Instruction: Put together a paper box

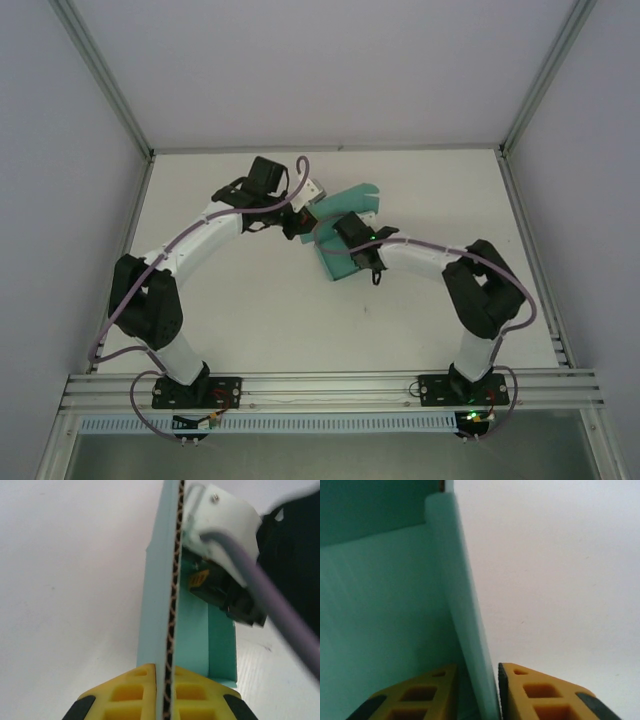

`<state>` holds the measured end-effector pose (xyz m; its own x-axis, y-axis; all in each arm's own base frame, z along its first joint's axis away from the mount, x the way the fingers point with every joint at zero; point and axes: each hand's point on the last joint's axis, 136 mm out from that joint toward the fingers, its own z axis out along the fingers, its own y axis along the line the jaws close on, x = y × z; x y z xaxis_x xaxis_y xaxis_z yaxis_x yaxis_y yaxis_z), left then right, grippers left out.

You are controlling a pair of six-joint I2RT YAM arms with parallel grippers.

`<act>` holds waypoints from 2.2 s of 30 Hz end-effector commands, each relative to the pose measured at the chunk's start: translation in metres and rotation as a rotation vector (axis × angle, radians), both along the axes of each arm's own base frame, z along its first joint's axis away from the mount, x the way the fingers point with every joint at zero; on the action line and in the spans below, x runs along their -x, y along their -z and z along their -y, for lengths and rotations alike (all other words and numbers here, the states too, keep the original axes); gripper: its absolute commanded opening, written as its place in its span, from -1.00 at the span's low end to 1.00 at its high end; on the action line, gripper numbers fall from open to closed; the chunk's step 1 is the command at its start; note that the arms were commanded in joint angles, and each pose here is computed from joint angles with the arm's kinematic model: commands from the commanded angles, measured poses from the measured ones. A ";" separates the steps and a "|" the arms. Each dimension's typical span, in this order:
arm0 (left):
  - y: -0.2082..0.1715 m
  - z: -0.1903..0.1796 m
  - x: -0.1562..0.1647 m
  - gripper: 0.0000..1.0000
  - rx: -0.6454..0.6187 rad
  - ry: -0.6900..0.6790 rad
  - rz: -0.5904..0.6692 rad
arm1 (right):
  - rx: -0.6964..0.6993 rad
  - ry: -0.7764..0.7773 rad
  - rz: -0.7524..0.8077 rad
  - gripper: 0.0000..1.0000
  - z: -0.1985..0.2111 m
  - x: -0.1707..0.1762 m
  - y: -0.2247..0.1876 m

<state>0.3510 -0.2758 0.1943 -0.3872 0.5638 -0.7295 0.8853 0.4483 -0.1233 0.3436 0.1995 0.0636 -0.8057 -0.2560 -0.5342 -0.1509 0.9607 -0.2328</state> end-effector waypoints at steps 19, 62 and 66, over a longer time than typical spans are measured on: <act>0.026 0.008 0.025 -0.99 -0.097 0.336 -0.084 | -0.354 -0.054 -0.063 0.47 0.002 0.070 -0.051; 0.024 0.004 0.000 -1.00 -0.142 0.225 -0.028 | 0.455 0.193 -0.198 -1.00 0.050 0.057 0.067; 0.022 0.005 0.002 -1.00 -0.136 0.232 -0.029 | 0.354 0.221 -0.162 -1.00 0.037 0.050 0.074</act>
